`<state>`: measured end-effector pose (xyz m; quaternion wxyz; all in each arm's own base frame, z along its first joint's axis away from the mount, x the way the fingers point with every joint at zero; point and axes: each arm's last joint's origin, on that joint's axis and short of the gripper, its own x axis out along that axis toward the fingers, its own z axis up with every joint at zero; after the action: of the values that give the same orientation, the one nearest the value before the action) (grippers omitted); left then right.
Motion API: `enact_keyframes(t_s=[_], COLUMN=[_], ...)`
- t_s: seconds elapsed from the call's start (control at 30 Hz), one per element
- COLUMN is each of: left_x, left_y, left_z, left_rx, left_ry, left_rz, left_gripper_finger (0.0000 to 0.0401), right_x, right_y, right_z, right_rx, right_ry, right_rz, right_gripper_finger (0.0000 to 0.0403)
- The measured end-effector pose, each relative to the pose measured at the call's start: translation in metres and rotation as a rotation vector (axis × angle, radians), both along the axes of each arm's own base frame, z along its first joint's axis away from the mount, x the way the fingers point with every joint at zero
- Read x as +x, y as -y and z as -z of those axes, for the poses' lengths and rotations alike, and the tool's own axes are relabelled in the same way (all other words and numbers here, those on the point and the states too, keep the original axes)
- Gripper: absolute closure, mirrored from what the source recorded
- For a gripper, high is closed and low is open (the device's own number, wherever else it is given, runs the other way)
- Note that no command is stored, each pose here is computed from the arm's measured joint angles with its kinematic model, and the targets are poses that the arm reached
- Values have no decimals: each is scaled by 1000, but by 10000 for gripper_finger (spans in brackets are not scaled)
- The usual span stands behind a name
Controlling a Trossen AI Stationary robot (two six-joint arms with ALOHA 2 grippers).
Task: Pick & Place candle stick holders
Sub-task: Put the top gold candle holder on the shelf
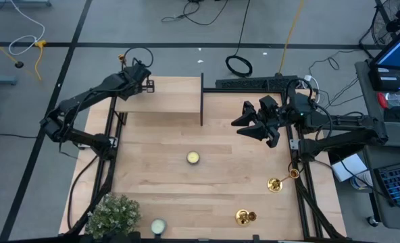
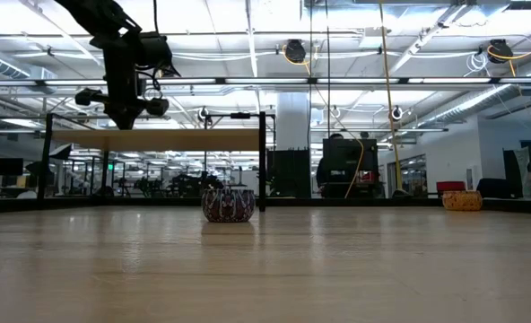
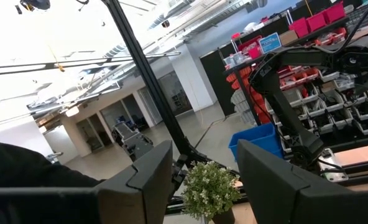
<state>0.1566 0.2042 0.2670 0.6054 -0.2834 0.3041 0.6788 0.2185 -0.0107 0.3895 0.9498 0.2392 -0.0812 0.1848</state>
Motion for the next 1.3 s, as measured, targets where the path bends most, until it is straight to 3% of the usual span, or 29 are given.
enact_keyframes(t_s=[0.33, 0.7, 0.93, 1.3], left_x=[0, 12, 6, 1], left_y=[3, 14, 22, 17], left_z=[-2, -43, -44, -35], left_rx=[-25, 63, -42, -109], left_ry=[-17, 26, 21, 12], left_rz=[6, 45, 18, -5], left_gripper_finger=[401, 401, 401, 401], right_x=[0, 0, 0, 0], right_y=[0, 0, 0, 0], right_z=[0, 0, 0, 0], right_rx=[0, -1, -4, -4], right_ry=[-1, -3, -3, -2], right_rz=[0, 0, -2, -2], right_gripper_finger=[225, 225, 225, 225])
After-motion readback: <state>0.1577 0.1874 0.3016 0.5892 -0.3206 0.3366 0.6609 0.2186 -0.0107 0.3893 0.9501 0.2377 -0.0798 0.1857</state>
